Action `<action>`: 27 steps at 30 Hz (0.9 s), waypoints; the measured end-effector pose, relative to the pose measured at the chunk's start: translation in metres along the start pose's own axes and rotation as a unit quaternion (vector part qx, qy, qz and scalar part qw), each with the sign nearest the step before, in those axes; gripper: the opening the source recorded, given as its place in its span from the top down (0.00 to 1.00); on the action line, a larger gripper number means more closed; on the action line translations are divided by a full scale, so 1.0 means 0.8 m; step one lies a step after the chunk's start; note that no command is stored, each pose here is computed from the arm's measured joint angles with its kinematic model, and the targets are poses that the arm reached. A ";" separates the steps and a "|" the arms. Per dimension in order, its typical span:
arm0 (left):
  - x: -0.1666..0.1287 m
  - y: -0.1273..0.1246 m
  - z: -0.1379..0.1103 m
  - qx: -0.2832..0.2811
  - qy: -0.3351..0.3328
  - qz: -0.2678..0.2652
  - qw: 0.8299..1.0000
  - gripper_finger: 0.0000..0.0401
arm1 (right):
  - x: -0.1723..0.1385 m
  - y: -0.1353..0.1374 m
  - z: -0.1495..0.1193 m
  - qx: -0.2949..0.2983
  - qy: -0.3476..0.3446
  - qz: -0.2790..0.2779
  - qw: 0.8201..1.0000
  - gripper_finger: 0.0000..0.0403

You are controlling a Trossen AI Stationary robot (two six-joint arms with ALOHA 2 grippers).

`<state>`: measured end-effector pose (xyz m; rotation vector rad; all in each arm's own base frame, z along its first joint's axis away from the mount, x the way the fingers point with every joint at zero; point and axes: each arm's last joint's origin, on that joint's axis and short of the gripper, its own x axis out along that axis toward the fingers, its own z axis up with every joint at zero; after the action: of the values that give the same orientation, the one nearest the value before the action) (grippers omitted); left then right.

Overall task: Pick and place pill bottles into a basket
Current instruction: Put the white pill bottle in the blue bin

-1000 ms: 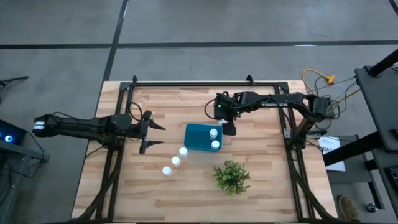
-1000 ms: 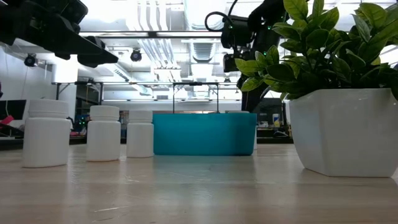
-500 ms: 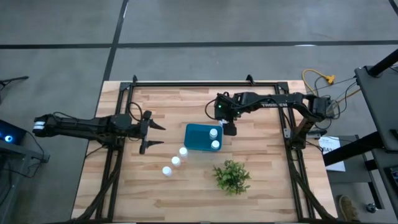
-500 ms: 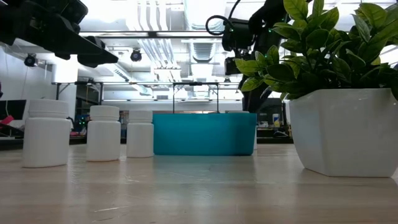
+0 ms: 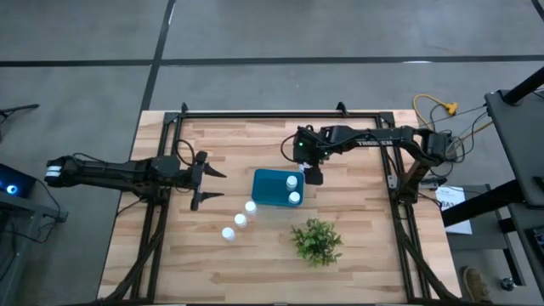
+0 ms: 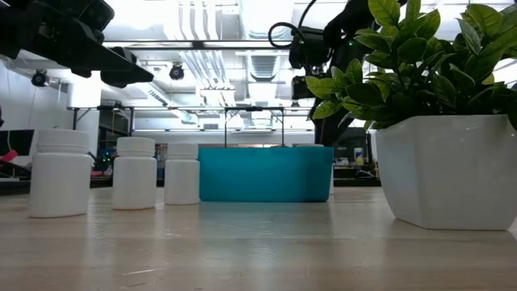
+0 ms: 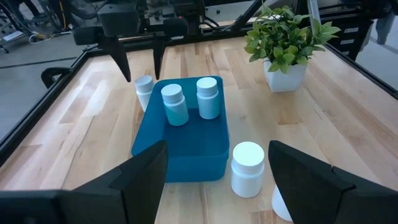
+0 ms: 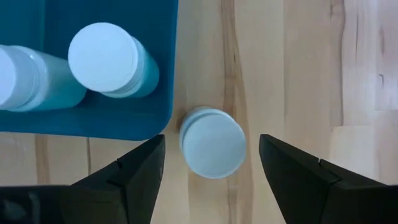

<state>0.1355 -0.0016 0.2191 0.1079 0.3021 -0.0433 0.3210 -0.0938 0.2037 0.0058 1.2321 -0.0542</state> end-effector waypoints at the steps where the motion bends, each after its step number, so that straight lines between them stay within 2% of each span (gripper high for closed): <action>1: 0.000 0.000 0.000 0.000 0.000 0.000 1.000 0.35 | 0.001 0.000 -0.001 0.000 0.000 0.000 1.000 0.38; 27: 0.000 0.000 0.000 0.000 0.000 0.000 1.000 0.35 | 0.014 -0.003 -0.009 0.001 -0.013 0.004 1.000 0.40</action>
<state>0.1355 -0.0016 0.2191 0.1075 0.3025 -0.0428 0.3179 -0.0965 0.1911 0.0116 1.2053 -0.0489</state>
